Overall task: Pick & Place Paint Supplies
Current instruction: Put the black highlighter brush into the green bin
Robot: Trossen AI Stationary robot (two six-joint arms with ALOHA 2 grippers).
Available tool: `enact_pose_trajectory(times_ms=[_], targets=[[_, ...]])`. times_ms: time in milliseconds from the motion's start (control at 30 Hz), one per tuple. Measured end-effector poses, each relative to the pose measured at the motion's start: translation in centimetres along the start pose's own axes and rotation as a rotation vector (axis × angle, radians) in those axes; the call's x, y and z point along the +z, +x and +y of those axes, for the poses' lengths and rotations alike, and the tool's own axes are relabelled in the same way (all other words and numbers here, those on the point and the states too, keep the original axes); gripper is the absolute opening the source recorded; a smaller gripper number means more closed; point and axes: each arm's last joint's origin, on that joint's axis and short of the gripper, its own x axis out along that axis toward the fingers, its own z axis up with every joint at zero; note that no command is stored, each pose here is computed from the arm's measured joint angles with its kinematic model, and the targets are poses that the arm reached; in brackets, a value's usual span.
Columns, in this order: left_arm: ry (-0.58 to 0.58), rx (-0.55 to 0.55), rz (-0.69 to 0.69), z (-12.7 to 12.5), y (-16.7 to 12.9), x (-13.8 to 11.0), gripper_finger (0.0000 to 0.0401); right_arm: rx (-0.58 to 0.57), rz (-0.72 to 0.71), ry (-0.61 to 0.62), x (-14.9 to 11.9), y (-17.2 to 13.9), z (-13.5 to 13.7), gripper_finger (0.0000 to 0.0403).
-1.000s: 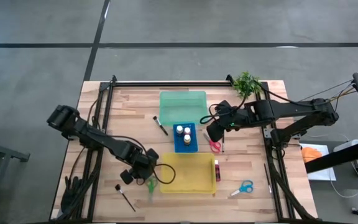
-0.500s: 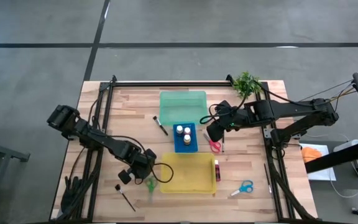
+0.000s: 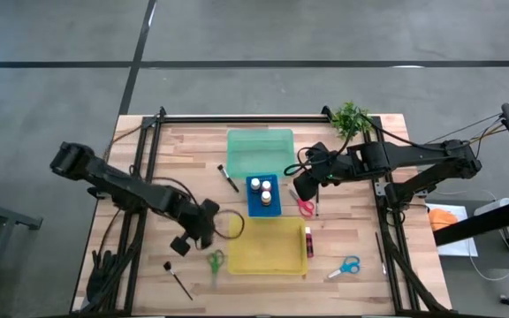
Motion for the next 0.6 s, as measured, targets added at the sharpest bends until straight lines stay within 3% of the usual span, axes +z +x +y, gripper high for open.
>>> enact_pose_trajectory(times_ms=[300, 467, 600], targets=[[-0.335, 0.244, -0.33, 4.6, -7.3, -0.9, 0.0004, -0.007, -0.012, -0.014, 0.0, 0.0, 0.0, 0.0213], [-0.404, 0.355, -0.395, 8.5, -9.9, -0.4, 0.0003, -0.014, -0.031, -0.013, 0.1, 0.0, 0.0, 0.0213], [-0.44, 0.35, -0.413, 12.3, -10.6, 0.2, 0.0003, -0.015, -0.036, -0.02, 0.1, 0.0, 0.0, 0.0213]])
